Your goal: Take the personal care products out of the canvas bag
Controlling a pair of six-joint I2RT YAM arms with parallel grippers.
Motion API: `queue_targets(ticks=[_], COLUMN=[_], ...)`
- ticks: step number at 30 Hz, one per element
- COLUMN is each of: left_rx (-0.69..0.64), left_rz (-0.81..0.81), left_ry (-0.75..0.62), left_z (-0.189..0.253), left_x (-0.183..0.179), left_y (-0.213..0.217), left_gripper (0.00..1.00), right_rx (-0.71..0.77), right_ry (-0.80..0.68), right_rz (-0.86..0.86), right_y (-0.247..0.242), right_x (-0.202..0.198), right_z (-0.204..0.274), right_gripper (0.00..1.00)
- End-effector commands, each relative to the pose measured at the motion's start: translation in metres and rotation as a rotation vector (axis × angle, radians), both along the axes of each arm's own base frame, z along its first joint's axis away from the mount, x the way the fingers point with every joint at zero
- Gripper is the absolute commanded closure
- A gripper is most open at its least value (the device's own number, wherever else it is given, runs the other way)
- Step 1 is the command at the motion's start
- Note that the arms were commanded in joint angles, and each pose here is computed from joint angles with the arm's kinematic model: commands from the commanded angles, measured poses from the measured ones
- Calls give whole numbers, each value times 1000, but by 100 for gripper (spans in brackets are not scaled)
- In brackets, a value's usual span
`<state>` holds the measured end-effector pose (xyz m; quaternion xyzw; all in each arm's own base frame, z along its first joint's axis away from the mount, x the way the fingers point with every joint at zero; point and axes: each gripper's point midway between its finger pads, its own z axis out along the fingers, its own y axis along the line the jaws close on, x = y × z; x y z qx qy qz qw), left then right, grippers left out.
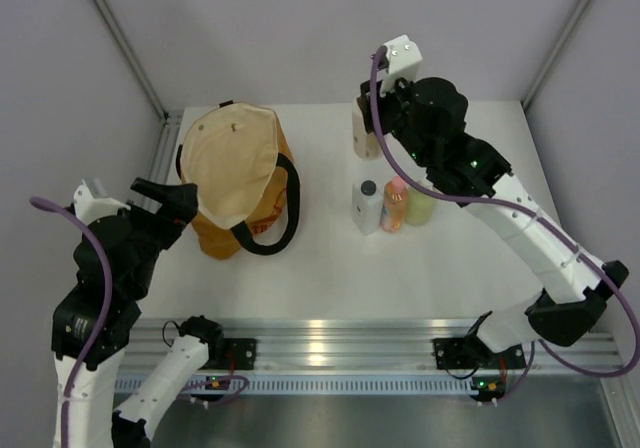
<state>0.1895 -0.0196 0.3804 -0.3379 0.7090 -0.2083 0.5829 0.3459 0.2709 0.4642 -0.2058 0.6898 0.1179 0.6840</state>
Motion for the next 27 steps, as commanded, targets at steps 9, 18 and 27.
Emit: queue_targets(ticks=[9,18,27], left_rx=[1,45,40], left_rz=[-84,-115,-142], left_ry=[8,8,23], left_z=[-3,4,-2], left_x=[1,5,4], left_y=[-15,-18,-23], left_gripper=[2,2,2], right_rx=[224,251,297], right_ry=[-161,-171,-146], right_rz=[-352,-518,-589], right_y=[-162,-237,-265], right_x=[17,29,41], right_z=[29,-30,-106], right_gripper=[100,100,100])
